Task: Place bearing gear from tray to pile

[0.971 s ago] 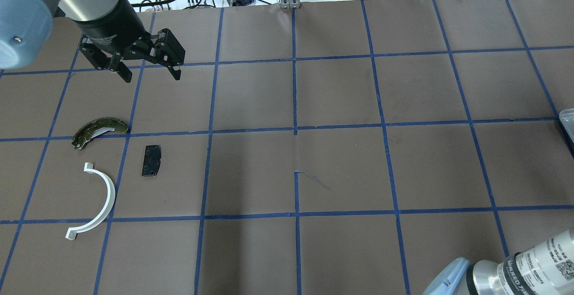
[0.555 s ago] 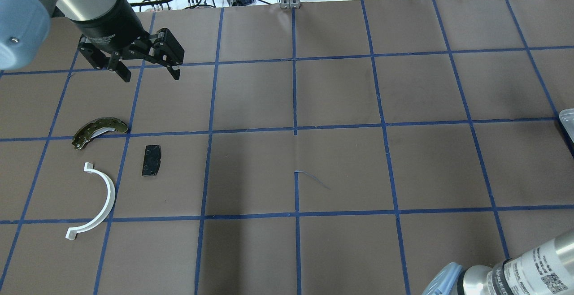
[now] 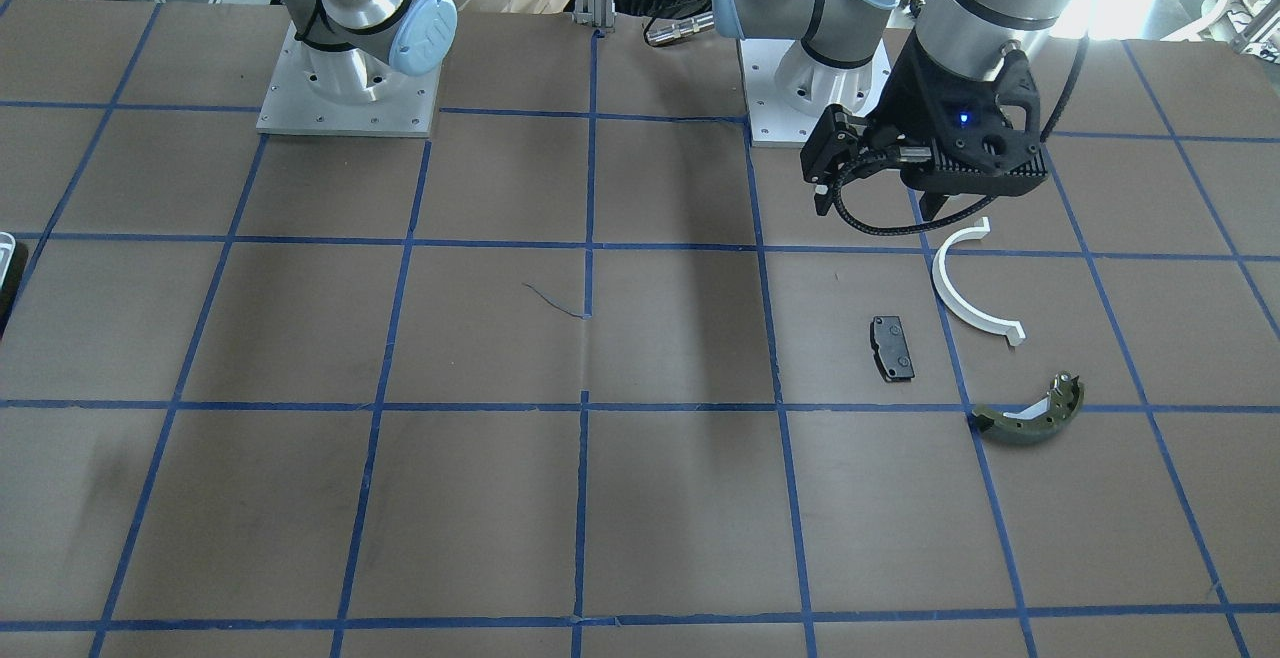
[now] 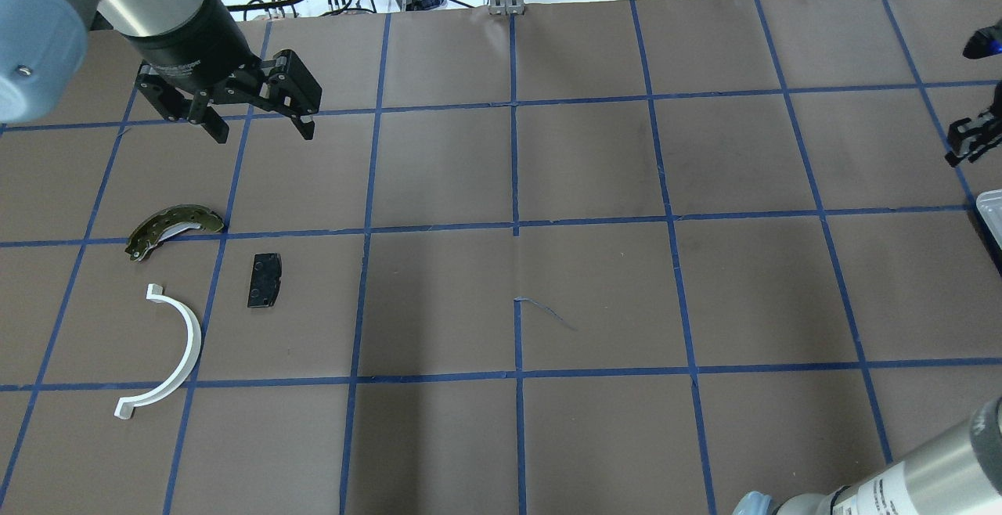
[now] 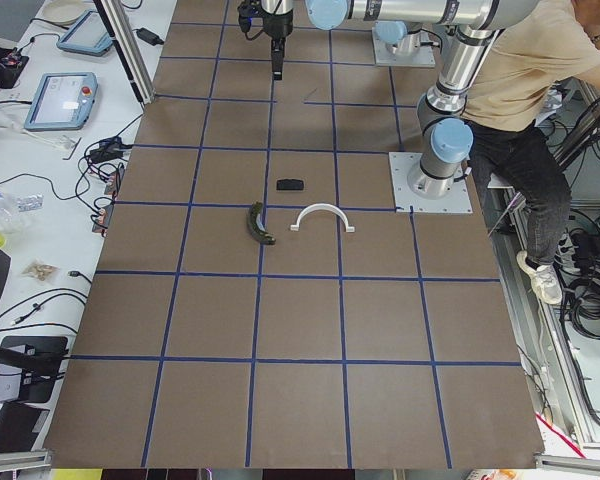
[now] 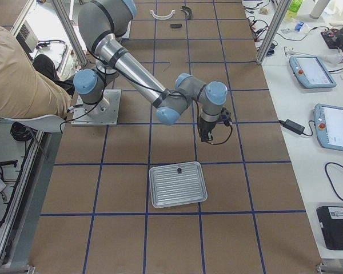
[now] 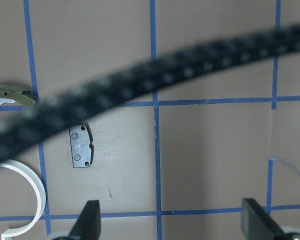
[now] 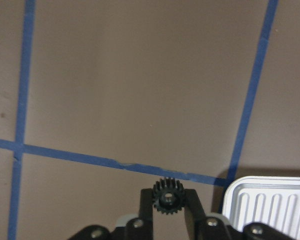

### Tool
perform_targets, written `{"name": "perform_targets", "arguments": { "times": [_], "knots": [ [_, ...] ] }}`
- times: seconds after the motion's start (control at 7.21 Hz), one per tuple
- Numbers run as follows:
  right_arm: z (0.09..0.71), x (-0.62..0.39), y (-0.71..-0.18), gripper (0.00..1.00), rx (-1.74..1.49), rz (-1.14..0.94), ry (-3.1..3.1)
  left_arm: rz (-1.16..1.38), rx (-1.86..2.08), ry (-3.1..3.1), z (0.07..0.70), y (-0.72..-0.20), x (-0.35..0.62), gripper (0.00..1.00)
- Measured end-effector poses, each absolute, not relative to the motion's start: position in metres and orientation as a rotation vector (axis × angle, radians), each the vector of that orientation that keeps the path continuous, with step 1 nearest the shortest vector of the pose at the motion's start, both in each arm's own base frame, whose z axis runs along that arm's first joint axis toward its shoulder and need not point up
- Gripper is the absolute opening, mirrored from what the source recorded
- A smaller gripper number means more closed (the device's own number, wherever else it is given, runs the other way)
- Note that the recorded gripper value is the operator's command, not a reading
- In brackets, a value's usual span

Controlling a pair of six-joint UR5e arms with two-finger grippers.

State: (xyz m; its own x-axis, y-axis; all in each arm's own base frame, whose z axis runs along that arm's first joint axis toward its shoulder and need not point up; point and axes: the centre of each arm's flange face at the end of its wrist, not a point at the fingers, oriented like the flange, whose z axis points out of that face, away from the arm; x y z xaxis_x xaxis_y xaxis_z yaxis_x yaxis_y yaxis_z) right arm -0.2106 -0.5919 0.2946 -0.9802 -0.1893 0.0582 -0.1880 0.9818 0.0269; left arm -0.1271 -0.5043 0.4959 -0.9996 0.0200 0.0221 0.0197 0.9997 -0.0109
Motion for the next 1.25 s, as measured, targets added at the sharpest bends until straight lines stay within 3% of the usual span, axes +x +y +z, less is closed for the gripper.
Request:
{"name": "perform_targets", "arguments": {
  "times": [0.42, 0.97, 1.11, 1.25],
  "knots": [
    [0.299, -0.018, -0.584, 0.00, 0.076, -0.032, -3.089, 0.019, -0.030, -3.119, 0.496, -0.506, -0.127, 1.00],
    [0.267, 0.256, -0.527, 0.00, -0.187, -0.003, -3.133, 0.013, -0.032, -3.119, 0.495, -0.507, -0.128, 1.00],
    [0.249, 0.301, -0.511, 0.04, -0.249, -0.009, -3.135, 0.012, -0.033, -3.119, 0.494, -0.507, -0.128, 1.00],
    [0.232, 0.334, -0.497, 0.21, -0.283, -0.022, -3.131, 0.011, -0.034, -3.119, 0.494, -0.507, -0.128, 1.00]
  ]
}}
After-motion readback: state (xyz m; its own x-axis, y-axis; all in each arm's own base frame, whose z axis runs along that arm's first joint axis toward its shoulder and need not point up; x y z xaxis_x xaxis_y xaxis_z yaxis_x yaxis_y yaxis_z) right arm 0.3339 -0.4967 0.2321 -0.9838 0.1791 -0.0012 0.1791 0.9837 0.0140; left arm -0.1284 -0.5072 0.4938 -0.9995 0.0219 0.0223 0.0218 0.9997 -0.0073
